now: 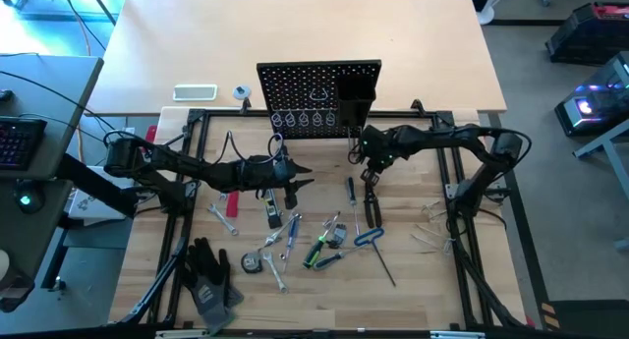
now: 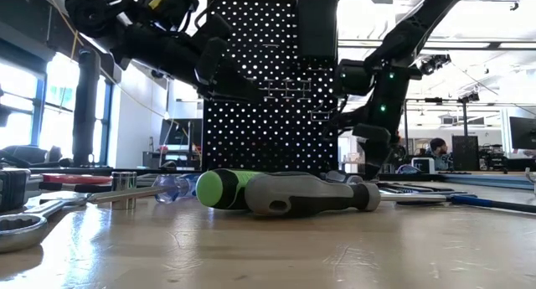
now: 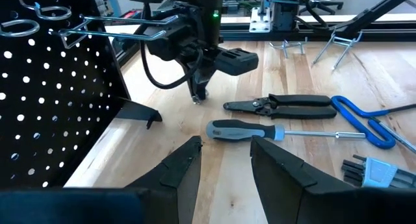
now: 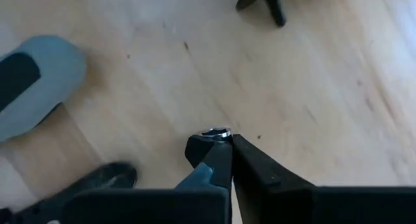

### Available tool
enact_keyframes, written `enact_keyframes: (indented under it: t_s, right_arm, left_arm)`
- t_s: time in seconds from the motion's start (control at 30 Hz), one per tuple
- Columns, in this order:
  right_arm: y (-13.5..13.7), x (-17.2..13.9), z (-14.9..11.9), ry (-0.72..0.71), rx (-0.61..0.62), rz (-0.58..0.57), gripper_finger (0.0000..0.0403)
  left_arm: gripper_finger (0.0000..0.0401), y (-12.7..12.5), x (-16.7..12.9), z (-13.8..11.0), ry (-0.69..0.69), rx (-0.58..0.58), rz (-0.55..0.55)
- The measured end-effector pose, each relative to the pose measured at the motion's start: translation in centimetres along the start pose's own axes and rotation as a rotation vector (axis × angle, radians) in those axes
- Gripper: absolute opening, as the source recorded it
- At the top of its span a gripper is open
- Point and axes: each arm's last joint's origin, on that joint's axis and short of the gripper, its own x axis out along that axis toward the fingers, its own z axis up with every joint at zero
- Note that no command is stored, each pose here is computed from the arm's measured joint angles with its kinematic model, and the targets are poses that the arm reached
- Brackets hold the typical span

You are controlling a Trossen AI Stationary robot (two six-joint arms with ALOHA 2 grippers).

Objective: Hang tools onto peg board
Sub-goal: Put the socket wrench into the pegboard bin

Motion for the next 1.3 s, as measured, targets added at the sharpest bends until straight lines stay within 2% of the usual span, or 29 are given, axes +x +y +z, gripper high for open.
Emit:
enact_keyframes:
  t_s: [0.33,0.6,0.97,1.17,1.3]
  right_arm:
    - [0.7,-0.1,0.2,-0.021,0.007,0.104,0.0022]
    - [1.5,-0.1,0.2,-0.028,-0.046,0.118,0.0060]
    - [1.9,-0.2,0.6,-0.059,-0.085,0.229,0.0108]
    - [2.1,-1.5,0.8,-0.118,-0.136,0.286,0.0133]
    - [1.9,-3.2,0.5,-0.144,-0.120,0.257,0.0141]
  left_arm:
    - [0.0126,0.0,0.0,0.0,-0.005,-0.002,0.001]
    - [0.0126,0.1,0.0,0.0,-0.005,-0.002,0.003]
    - [0.0126,0.3,0.1,0.0,-0.001,-0.002,0.012]
    - [0.0126,0.4,0.5,-0.7,0.022,-0.006,0.020]
    - [0.0126,0.3,1.2,-1.3,0.028,-0.010,0.017]
